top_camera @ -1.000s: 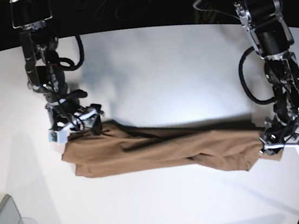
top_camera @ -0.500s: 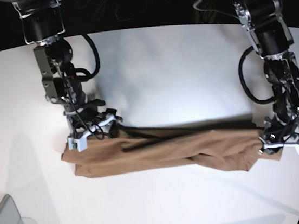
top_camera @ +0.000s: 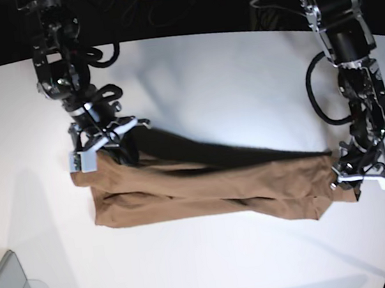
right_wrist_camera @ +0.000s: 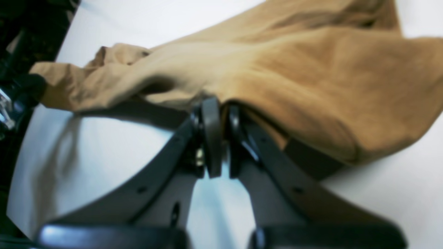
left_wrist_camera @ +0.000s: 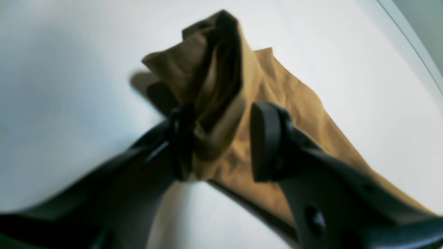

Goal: Layout the t-shirt on the table in an organized manner, then fold the t-shirt properly
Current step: 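Shift the right gripper along the shirt edge, then release both, then grasp the shirt edge with both grippers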

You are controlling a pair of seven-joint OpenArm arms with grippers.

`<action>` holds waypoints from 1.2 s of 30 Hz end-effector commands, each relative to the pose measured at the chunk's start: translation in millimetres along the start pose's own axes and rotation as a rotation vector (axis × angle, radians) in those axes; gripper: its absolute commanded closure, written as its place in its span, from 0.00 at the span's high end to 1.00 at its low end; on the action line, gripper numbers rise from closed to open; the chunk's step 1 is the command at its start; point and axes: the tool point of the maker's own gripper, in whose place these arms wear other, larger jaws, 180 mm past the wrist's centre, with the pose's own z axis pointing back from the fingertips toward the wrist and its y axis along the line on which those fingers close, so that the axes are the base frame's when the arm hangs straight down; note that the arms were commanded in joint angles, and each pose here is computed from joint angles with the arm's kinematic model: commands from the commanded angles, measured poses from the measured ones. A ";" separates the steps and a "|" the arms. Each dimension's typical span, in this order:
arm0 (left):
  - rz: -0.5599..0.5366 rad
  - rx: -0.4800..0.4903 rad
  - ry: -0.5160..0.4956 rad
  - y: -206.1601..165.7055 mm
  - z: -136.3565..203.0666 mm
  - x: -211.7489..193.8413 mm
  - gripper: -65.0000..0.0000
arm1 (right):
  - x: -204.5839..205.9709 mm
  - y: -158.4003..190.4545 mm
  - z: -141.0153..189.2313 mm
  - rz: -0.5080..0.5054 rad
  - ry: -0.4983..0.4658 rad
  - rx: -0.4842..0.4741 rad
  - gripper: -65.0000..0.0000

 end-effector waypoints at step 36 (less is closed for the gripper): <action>-0.035 -0.060 0.019 15.2 66.7 -56.3 0.40 | -1.1 -40.1 65.3 0.067 0.001 -0.103 0.00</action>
